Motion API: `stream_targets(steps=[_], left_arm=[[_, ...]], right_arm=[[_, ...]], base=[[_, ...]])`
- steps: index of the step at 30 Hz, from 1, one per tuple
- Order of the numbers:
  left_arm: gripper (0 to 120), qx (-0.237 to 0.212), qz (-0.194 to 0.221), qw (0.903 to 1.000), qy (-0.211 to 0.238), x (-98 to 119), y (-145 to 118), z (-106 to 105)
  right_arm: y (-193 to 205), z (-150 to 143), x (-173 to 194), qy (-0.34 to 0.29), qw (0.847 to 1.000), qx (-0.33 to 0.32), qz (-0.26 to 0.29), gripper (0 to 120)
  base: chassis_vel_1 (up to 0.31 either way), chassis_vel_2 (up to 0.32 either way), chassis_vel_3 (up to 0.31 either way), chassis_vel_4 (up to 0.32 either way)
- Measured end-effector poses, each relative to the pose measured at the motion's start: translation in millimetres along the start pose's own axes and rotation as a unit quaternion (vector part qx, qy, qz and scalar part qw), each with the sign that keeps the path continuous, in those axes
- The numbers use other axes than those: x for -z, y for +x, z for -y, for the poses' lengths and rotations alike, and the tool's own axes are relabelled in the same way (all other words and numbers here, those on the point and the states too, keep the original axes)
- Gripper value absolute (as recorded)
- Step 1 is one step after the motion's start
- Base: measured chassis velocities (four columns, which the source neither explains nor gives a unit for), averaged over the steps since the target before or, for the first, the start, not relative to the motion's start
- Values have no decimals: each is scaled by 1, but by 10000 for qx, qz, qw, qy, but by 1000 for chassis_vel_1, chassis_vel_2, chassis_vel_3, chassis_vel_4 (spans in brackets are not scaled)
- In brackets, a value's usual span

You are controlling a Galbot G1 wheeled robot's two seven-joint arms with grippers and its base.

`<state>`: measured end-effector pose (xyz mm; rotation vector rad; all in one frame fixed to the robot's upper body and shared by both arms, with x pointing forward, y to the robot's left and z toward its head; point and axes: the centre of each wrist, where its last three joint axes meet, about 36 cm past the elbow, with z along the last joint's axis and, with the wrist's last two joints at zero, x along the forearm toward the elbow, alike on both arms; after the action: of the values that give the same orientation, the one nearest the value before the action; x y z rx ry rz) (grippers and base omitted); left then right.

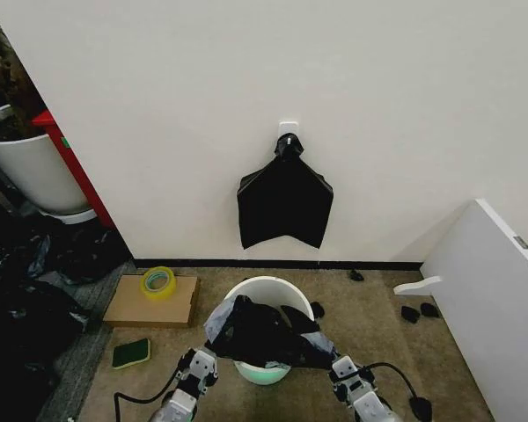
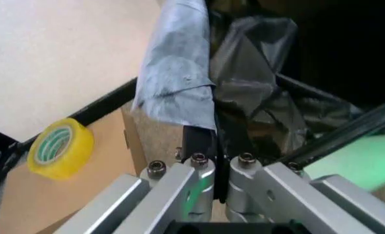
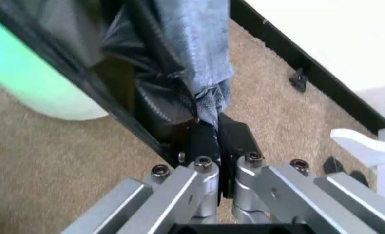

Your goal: Place the garbage bag over the trash bin.

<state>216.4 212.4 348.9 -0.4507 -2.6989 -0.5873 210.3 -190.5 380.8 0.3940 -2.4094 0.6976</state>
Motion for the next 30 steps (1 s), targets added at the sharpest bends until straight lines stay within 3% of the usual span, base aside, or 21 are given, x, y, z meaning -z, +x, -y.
stream_targets(steps=[8, 13, 22, 30], left_arm=[[0, -47, -36, 9998, -188, -2, 8, -1], [0, 23, 43, 9997, -219, 11, 19, -9], [0, 268, -246, 9987, -344, -2, 14, -12], [0, 227, -284, 9988, -322, -6, 24, -6]], right_arm=[[12, -6, -3, 203, 9997, 122, 77, 0], [28, -7, 4, 178, 9993, 279, 164, 0], [-15, -11, -24, 561, 9980, -68, 277, 0], [-15, -18, -32, 735, 9950, -87, 671, 0]], base=[[0, 0, 0, 0], [0, 0, 0, 0], [0, 0, 0, 0], [0, 0, 0, 0]])
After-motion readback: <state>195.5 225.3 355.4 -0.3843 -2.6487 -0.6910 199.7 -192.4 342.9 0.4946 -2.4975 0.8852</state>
